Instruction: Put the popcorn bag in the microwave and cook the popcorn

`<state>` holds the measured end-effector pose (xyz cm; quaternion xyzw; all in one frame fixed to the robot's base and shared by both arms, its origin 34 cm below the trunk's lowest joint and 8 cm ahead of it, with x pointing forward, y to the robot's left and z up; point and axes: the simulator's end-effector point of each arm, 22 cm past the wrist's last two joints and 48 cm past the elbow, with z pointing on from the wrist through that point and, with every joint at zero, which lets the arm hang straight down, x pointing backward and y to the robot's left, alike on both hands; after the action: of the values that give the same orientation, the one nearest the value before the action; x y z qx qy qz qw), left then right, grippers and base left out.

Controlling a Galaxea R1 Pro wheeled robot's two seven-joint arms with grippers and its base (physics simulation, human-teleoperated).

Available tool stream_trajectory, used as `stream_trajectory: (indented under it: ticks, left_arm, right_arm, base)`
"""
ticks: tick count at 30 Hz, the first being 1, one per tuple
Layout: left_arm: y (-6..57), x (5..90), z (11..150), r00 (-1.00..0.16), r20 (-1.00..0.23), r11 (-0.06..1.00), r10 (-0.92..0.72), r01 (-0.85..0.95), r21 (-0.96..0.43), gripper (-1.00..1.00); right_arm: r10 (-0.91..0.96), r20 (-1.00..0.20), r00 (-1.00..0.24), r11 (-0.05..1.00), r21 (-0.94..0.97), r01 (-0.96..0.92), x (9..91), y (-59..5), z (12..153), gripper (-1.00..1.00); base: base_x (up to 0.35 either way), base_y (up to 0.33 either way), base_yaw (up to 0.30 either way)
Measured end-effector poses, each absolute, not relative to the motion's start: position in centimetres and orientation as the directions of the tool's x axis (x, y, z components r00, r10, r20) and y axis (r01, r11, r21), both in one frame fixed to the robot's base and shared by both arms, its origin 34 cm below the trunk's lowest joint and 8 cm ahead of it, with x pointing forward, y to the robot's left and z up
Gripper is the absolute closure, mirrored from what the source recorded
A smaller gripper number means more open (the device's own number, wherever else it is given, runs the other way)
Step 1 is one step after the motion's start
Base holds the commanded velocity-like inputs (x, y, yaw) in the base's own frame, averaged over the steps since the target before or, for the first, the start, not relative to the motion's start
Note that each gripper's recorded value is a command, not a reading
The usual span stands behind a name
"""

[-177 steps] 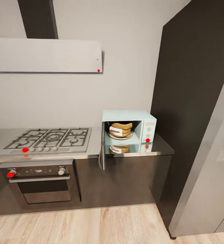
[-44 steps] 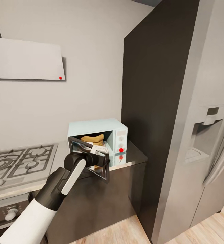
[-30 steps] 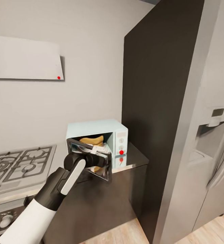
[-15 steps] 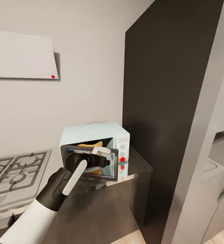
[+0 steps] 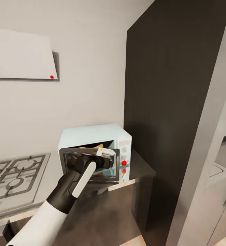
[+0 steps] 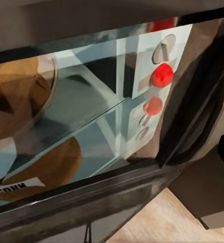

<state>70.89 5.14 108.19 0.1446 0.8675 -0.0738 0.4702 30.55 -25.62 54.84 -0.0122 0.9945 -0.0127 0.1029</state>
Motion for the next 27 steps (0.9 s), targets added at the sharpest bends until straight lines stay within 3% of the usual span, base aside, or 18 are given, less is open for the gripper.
stream_trajectory:
  ticks: [20, 25, 27]
  left_arm:
    - [4.3, 70.1, 108.2, -0.532, -0.829, 0.937, 0.173, 0.348, -0.028, -1.00]
    - [3.9, 70.4, 108.1, -0.530, -0.834, 0.936, 0.151, 0.349, -0.052, -1.00]
    - [4.9, 70.8, 108.2, -0.519, -0.837, 0.946, 0.175, 0.325, -0.003, -1.00]
  right_arm:
    - [-0.027, -0.209, -0.978, 0.999, -0.028, -0.022, 30.6, -25.6, 54.9, -1.00]
    - [-0.027, -0.205, -0.978, 0.999, -0.028, -0.022, 30.6, -25.6, 54.8, -1.00]
    - [-0.027, -0.204, -0.979, 0.999, -0.028, -0.021, 30.6, -25.6, 54.8, -1.00]
  base:
    - [0.201, 0.000, 0.000]
    - [-0.096, 0.000, 0.000]
    - [-0.307, 0.000, 0.000]
